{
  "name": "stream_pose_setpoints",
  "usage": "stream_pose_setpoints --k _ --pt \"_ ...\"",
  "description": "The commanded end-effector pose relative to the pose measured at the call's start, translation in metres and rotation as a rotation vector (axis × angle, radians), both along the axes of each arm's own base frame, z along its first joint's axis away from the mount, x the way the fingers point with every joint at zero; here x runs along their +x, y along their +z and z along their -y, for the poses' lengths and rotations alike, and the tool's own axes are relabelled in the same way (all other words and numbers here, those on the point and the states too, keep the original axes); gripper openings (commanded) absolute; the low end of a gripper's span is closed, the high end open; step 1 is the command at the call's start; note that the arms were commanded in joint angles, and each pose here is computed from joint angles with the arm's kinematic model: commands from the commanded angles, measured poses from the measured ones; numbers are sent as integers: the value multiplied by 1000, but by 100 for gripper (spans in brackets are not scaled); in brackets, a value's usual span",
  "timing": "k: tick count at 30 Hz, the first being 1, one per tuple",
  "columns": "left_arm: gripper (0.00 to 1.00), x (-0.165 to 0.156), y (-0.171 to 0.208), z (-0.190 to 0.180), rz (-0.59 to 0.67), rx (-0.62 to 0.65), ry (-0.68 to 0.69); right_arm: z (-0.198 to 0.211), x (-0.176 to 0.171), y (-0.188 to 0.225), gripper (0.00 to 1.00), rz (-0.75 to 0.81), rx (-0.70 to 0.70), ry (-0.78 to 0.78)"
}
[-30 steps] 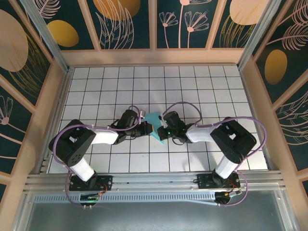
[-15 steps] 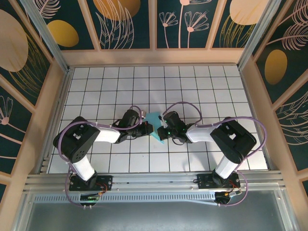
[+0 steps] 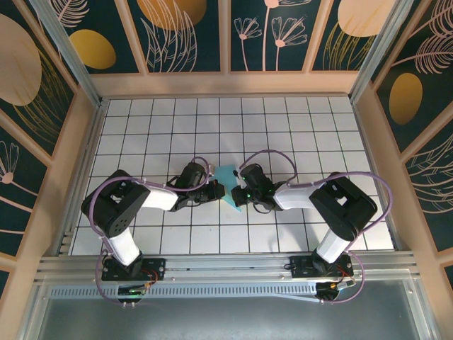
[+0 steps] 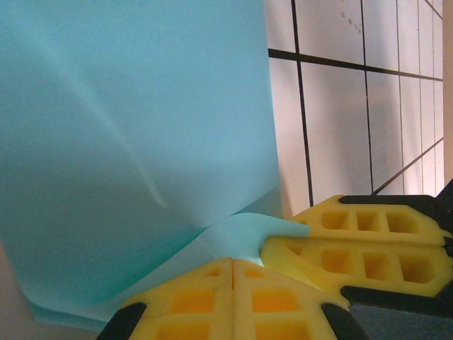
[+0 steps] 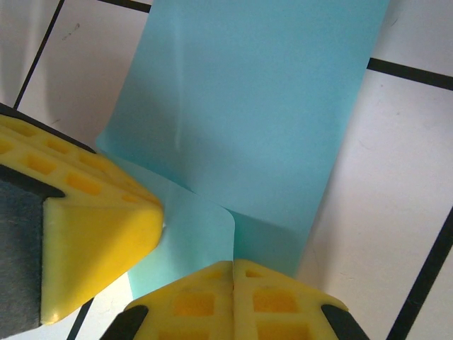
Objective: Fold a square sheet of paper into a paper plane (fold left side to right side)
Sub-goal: Third fold the triangle at the center of the table.
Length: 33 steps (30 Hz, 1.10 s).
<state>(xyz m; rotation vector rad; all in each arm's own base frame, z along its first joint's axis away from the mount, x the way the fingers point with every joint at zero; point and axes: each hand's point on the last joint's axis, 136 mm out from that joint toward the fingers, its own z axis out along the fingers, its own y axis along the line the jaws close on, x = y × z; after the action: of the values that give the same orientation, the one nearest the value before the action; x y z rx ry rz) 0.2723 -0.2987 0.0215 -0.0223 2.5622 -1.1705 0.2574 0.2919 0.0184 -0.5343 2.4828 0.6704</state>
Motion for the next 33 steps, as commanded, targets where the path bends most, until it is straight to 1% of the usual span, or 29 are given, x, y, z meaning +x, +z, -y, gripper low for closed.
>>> stream_pose_setpoints --k 1,11,15,18,24,27,32,33 --pt "0 4 -5 0 15 26 -4 19 -16 -31 0 -94 -100 -8" --pt "0 -1 -21 -10 -13 94 9 17 -14 -27 0 -92 -91 -8" --pt "0 -2 -33 -17 -39 140 24 10 -8 -16 0 -71 -69 -4" --pt "0 -5 -41 -22 -65 171 36 4 -1 -5 2 -46 -58 -1" --pt "0 -12 -54 -31 -108 214 58 -1 12 18 11 -5 -30 -13" --pt "0 -13 -59 -35 -123 230 68 1 16 30 18 17 -18 -28" --pt "0 -13 -59 -34 -126 228 70 19 17 43 36 34 -25 -78" --pt "0 -13 -59 -34 -123 226 70 21 17 46 38 36 -20 -83"
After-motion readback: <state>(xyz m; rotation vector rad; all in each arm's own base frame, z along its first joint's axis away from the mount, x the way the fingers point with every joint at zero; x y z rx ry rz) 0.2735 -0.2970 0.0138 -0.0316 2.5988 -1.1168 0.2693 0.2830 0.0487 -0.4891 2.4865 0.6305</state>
